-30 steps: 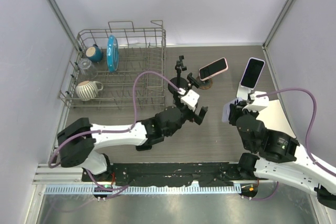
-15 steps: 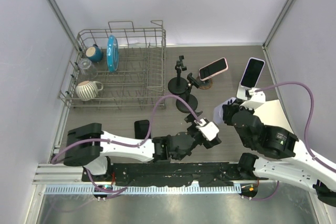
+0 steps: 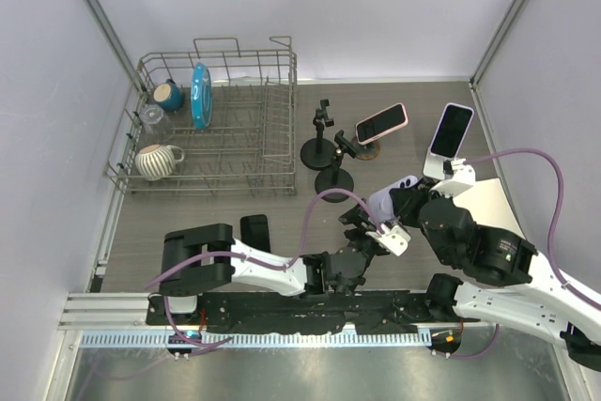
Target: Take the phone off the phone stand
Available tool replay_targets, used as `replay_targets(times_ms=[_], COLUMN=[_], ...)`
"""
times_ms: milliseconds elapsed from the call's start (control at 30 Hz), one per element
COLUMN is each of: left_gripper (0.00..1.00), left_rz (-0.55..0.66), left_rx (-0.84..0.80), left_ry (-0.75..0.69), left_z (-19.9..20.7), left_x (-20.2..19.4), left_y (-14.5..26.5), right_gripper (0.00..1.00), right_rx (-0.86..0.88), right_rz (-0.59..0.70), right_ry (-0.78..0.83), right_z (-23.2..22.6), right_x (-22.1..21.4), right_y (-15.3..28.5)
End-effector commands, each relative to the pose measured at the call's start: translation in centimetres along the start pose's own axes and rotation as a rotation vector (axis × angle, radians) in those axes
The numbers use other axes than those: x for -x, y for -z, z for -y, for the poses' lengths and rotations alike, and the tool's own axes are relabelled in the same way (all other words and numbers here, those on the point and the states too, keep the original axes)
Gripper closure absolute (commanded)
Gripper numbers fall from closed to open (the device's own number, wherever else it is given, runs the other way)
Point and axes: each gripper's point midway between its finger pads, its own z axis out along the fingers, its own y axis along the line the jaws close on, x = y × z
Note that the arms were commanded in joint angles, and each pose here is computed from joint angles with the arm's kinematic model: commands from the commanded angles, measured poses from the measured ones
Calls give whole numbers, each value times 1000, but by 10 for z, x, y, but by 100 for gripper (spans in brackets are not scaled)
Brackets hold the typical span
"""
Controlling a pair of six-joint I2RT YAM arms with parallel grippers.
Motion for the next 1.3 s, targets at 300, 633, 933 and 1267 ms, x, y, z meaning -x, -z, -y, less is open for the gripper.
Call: replay_targets(times_ms=[300, 633, 933, 1267], left_gripper=[81, 100, 100, 100], left_rz=[41, -7, -220, -480], left_rx=[188, 143, -108, -292], left_ry=[174, 276, 542, 1031], left_z=[-36, -40, -36, -36], left_x=[21, 12, -17, -53], left_y=[8, 21, 36, 69], right_gripper=[99, 39, 17, 17], right_rx=[65, 122, 163, 132], right_rz=[103, 170, 227, 249], right_ry=[-255, -289, -225, -191], right_z=[-15, -18, -19, -5], right_x=[26, 44, 67, 68], right_y=[5, 12, 25, 27])
